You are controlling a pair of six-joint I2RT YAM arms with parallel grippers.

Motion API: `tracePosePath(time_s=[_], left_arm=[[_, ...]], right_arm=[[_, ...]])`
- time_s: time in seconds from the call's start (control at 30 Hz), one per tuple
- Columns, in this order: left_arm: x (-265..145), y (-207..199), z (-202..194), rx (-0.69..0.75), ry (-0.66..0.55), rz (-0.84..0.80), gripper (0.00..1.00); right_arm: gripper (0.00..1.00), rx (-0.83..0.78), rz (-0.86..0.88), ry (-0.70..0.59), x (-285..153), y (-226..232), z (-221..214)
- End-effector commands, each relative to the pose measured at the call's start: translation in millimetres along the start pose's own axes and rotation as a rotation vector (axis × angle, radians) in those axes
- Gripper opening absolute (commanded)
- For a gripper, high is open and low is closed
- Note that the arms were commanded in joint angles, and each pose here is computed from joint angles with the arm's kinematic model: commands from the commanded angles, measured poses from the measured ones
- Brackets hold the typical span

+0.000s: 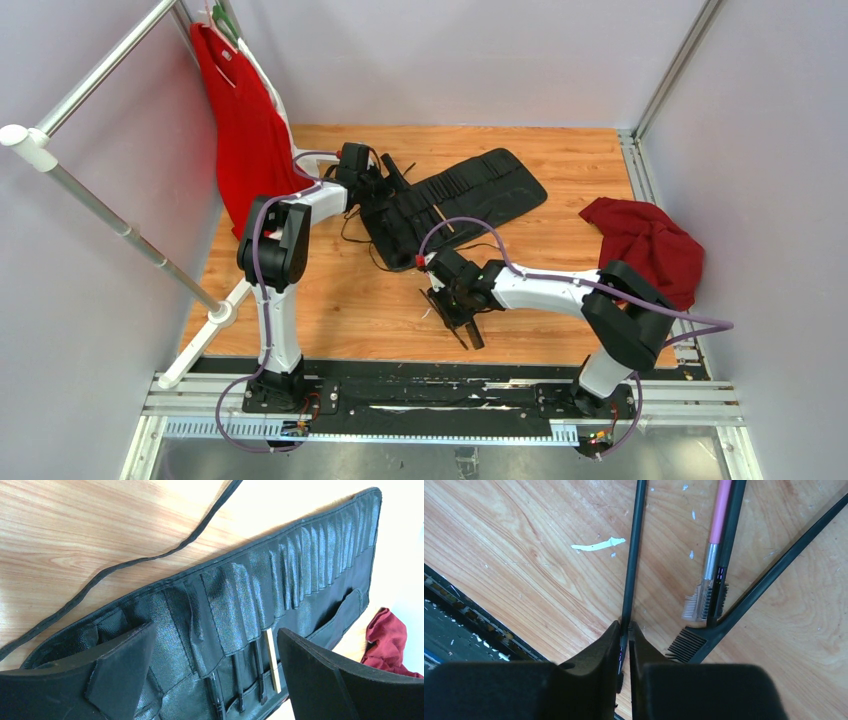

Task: Organize the makeup
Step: Pick up the makeup brush from the center of the board.

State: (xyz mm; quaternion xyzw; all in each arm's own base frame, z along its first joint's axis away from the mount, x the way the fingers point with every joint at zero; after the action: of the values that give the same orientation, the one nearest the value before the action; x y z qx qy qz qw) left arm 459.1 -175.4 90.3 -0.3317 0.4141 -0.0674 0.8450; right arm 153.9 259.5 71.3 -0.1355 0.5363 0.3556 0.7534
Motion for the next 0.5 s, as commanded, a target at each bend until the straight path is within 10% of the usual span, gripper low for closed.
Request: tracePosePath(time_s=[0.0,0.47], left_arm=[[-1,32,-21,-0.014,0.082,0.129,0.98],[-3,32,-20,-0.015,0.079,0.128,0.98]], right_arm=[[0.08,-0.003,-0.052,0.06,10,-5,-19],[0.01,-0.076,-0.15,-0.142,-71,-6,49]])
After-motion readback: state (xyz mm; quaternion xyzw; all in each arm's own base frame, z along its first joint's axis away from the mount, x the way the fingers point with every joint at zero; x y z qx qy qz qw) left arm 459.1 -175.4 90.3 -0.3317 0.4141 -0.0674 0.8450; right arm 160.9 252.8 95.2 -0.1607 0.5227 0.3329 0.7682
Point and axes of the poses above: each gripper's point midway between its finger pads, its own x axis out along the fingers, its own y axis along the line the jaws close on, z = x × y, the point moved 6 cm from there along -x, back along the fingers, and after that the axes turned 1 degree about x, right-handed, at the moved point
